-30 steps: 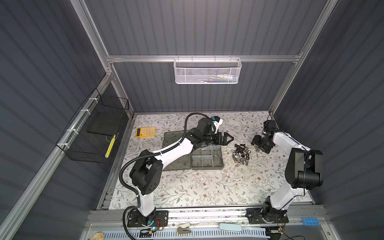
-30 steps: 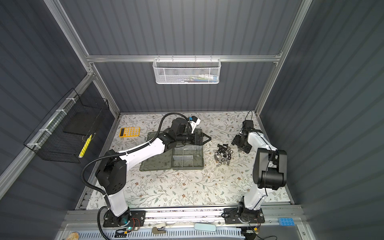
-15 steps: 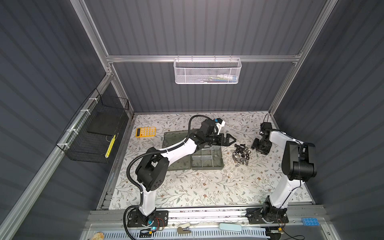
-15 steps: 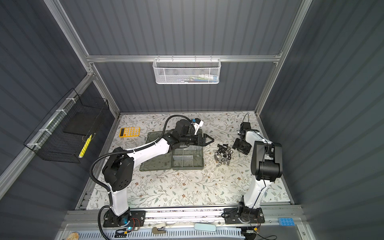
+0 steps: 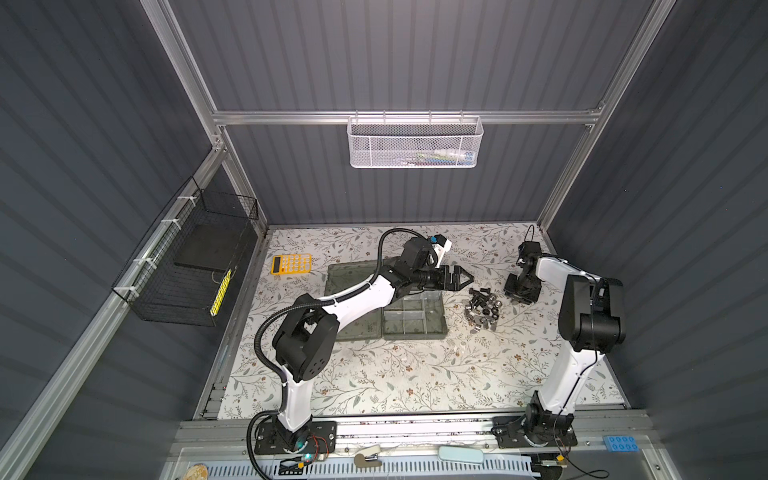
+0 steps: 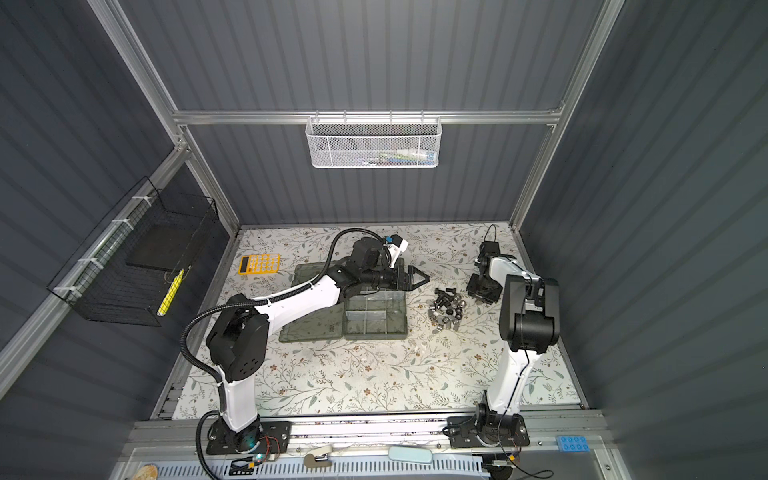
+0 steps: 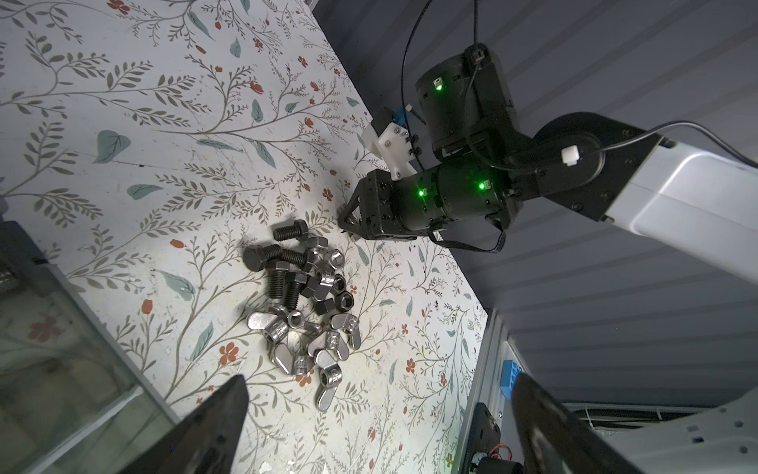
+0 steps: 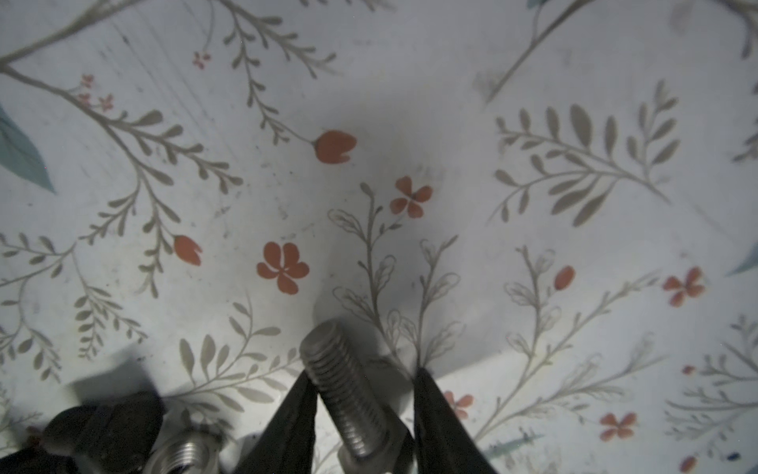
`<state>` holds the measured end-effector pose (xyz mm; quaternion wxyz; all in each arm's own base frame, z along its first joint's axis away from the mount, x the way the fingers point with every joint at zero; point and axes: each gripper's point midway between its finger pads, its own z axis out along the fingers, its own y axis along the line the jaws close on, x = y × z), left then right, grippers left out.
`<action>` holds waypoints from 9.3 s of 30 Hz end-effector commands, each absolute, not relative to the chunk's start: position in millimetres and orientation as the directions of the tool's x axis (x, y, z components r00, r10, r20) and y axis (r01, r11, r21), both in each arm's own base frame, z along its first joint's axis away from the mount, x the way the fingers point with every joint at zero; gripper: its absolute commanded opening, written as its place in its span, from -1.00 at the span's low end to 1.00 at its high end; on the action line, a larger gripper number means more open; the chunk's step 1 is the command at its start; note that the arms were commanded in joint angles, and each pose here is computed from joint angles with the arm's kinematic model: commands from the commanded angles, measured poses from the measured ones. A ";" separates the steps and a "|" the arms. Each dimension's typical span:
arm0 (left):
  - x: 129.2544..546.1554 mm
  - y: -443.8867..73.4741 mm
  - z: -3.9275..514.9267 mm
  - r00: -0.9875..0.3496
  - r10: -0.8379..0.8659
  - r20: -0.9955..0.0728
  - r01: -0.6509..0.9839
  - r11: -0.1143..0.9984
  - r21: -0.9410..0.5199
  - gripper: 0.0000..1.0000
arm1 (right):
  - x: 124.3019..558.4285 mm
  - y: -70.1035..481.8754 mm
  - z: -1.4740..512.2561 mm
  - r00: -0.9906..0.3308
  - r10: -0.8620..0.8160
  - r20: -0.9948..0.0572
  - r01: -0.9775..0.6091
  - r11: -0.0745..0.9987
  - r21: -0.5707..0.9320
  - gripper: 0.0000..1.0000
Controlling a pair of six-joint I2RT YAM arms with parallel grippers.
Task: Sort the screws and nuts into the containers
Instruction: 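Move the right gripper back to the second loose bolt and grasp it, then carry the bolt with the right gripper and place it beside the first bolt, then move the empty right gripper back over the pile of bolts and nuts, then lower the right gripper onto a black bolt in the pile and grasp it, then carry the black bolt to the organizer compartment nearest the robot and release, then move the empty right gripper back over the pile, then lower the right gripper and grasp another black bolt by its head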
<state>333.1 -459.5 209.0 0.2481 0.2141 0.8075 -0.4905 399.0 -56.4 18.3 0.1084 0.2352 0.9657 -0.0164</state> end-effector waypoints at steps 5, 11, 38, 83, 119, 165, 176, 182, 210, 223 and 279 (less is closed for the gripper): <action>324.8 -453.6 212.6 -0.773 0.128 -0.621 0.605 0.444 -0.662 0.99 | 394.0 -53.7 11.8 -0.872 0.453 -0.187 0.457 0.889 0.024 -0.44; 322.7 -446.8 214.4 -0.770 0.124 -0.626 0.603 0.461 -0.651 0.99 | 394.9 -50.6 14.3 -0.871 0.451 -0.193 0.453 0.891 0.035 -0.66; 320.3 -395.9 242.4 -0.690 0.148 -0.709 0.639 0.585 -0.500 0.99 | 439.8 119.3 149.2 -0.874 0.306 -0.377 0.143 0.904 0.402 -0.86; 284.4 -276.4 217.5 -0.760 -0.017 -0.650 0.450 0.708 -0.545 0.99 | 463.3 244.2 70.5 -0.948 0.166 -0.272 0.050 0.920 0.388 -0.34; 252.6 -349.6 246.0 -0.742 0.013 -0.670 0.532 0.619 -0.578 0.99 | 371.1 78.7 120.9 -0.873 0.232 -0.429 0.171 0.969 0.177 0.98; 275.6 -406.0 198.2 -0.737 0.102 -0.668 0.567 0.631 -0.529 0.99 | 426.5 38.9 19.5 -0.965 0.178 -0.195 0.180 0.984 0.005 -0.03; 271.5 -390.3 204.3 -0.734 0.085 -0.674 0.550 0.657 -0.515 1.00 | 428.7 37.7 17.5 -0.976 0.125 -0.176 0.141 0.987 -0.081 -0.22; 272.3 -389.2 204.4 -0.737 0.080 -0.671 0.541 0.665 -0.515 0.99 | 425.6 39.5 20.0 -0.974 0.131 -0.182 0.145 0.987 -0.066 -0.22; 254.3 -357.2 212.1 -0.771 -0.022 -0.637 0.460 0.672 -0.580 0.99 | 395.5 163.5 110.5 -0.939 0.004 -0.344 -0.047 0.989 0.141 -0.21; 233.7 -315.0 194.5 -0.761 -0.091 -0.642 0.417 0.689 -0.592 0.99 | 369.7 222.4 85.7 -0.944 -0.061 -0.323 -0.118 0.981 0.157 -0.17; 267.1 -383.5 223.2 -0.739 -0.009 -0.673 0.520 0.628 -0.579 1.00 | 390.2 112.0 134.5 -0.909 0.112 -0.402 0.040 0.982 0.183 0.99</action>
